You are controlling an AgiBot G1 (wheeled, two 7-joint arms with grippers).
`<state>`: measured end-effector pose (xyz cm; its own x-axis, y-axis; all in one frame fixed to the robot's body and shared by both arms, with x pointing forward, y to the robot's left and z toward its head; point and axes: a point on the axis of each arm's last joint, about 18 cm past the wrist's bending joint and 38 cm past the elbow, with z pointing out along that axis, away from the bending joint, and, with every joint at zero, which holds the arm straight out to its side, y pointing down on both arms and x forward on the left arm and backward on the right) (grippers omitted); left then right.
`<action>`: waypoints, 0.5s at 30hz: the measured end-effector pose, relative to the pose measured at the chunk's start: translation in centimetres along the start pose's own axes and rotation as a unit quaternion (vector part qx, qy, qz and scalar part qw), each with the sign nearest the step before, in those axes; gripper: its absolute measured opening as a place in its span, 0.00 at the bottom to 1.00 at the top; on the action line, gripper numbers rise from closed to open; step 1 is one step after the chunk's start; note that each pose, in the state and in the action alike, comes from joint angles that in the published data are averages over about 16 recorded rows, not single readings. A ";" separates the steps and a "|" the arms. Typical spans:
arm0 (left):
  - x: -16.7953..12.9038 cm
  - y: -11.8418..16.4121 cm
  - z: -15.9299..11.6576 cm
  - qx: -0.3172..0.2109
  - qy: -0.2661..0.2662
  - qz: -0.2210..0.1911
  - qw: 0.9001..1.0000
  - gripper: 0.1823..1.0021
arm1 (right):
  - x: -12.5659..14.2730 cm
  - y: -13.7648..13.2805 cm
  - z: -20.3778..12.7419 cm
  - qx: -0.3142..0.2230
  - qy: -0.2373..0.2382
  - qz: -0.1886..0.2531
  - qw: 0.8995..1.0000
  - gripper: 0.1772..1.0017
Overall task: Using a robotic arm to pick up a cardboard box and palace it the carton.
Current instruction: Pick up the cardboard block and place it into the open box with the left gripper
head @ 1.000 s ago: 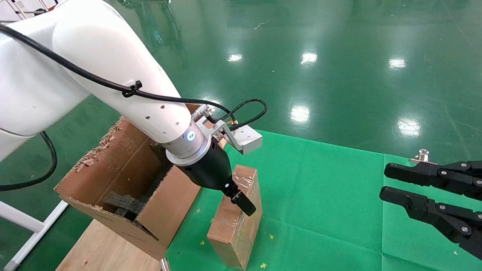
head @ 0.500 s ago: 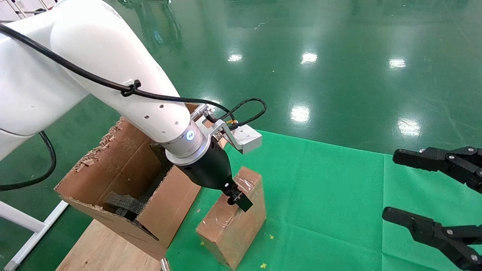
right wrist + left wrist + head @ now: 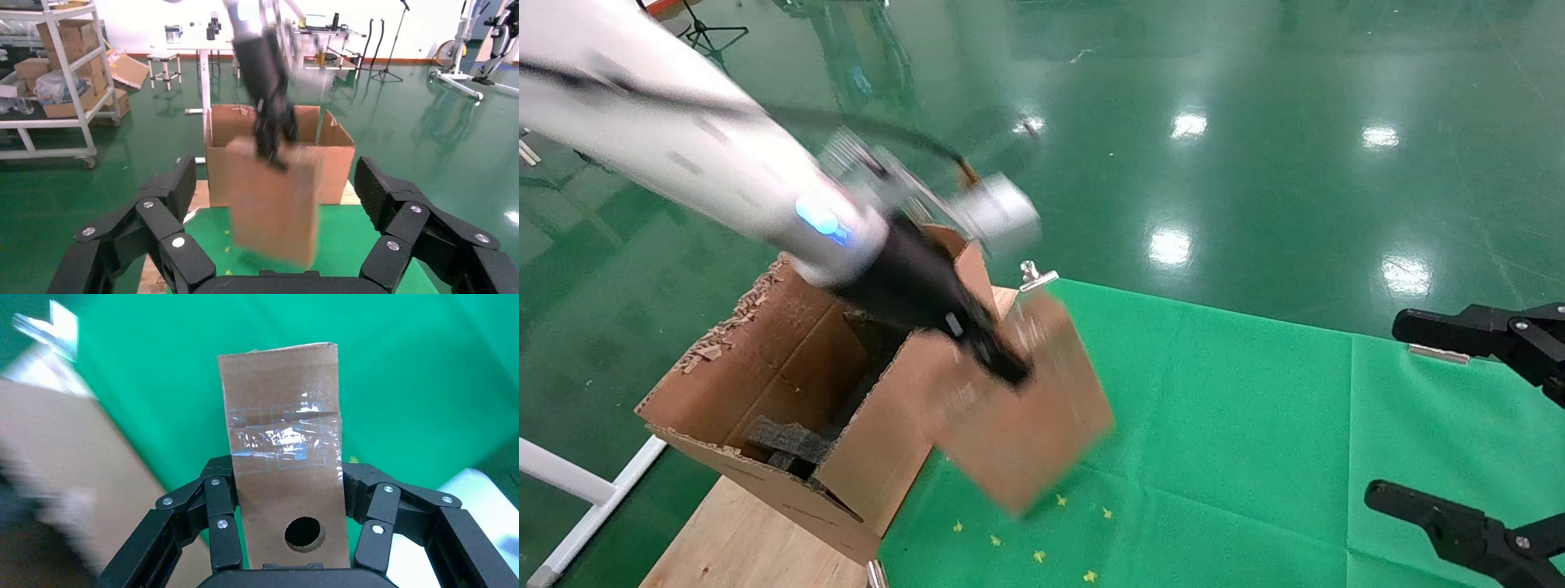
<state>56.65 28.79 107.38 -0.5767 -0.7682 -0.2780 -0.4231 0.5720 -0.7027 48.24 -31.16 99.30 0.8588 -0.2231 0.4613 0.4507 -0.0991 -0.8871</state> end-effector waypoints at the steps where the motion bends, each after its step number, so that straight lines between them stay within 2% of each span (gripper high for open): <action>1: -0.9 0.0 -1.1 0.013 -0.005 0.000 1.000 0.26 | 0.0 0.0 0.0 0.000 0.000 0.000 1.000 0.87; 8: -7.7 1.4 -9.1 0.091 -0.060 -0.005 0.994 0.23 | 0.0 0.0 0.0 0.000 0.000 0.000 1.000 0.96; 12: -11.1 3.4 -12.4 0.105 -0.093 -0.012 0.990 0.23 | 0.0 0.0 0.0 0.000 0.000 0.000 1.000 0.98; 15: -13.3 5.3 -13.7 0.099 -0.112 -0.018 0.989 0.22 | 0.0 0.0 0.0 0.000 0.000 0.000 1.000 0.99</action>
<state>52.46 45.97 116.31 -0.3858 -0.8442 -0.3721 -0.2826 0.4921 -0.8234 48.24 -31.16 99.30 0.8588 -0.2231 0.4613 0.4507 -0.0991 -0.8871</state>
